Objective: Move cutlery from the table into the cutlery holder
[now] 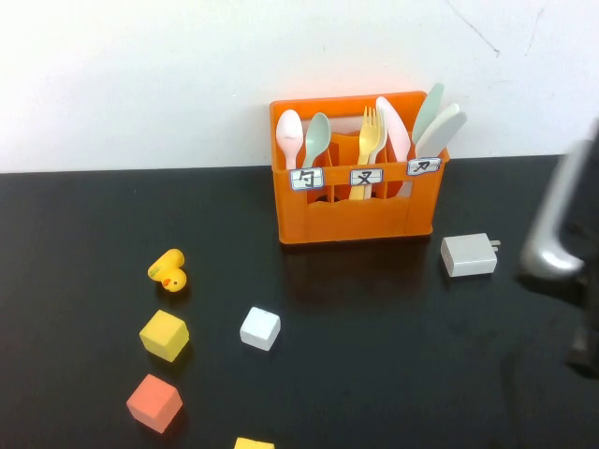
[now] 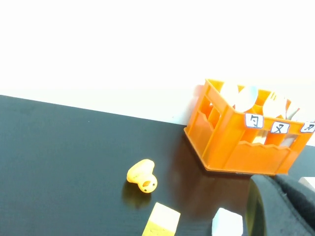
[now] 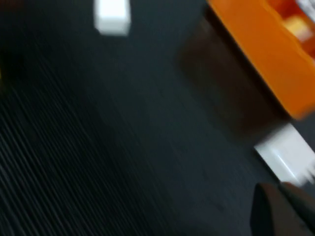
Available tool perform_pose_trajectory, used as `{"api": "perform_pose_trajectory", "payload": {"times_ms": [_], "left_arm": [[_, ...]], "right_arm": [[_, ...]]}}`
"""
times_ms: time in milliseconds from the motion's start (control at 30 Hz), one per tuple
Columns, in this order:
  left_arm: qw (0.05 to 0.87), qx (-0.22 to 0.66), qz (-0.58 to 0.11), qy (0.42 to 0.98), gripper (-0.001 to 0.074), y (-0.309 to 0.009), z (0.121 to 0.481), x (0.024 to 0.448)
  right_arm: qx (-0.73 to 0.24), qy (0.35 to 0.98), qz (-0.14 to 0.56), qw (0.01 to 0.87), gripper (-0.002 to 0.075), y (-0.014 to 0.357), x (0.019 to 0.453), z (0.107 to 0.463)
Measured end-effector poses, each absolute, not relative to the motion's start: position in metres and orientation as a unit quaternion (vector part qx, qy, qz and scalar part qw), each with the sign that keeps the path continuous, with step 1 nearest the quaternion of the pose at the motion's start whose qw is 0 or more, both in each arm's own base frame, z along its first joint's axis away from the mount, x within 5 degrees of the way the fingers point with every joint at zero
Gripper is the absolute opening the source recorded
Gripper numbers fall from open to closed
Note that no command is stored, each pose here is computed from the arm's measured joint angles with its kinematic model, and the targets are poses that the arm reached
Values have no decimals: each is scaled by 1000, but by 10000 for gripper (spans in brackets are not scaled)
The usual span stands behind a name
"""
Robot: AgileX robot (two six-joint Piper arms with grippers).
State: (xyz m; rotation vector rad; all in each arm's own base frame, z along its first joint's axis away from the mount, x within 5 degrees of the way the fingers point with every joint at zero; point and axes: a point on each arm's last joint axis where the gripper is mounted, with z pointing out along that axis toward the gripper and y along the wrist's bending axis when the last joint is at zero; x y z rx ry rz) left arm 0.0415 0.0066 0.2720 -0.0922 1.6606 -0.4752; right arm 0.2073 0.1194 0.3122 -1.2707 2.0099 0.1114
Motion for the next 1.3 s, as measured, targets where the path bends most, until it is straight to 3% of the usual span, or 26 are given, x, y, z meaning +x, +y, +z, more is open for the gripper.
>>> {"api": "perform_pose_trajectory", "payload": {"times_ms": [167,367,700,967,1300], "left_arm": [[648,-42,-210,730,-1,7,272,41],[648,-41,-209,731,-1,7,272,42],[633,-66,-205,744,-1,9,268,42],[626,-77,-204,749,-1,11,266,42],[628,-75,-206,747,-1,10,267,42]], "right_arm": [[-472,785,-11,402,-2,90,172,322],[-427,776,-17,463,-2,63,126,329],[-362,776,13,516,-2,32,64,286],[-339,772,22,538,-2,23,47,271],[-345,798,24,494,-2,21,44,262]]}}
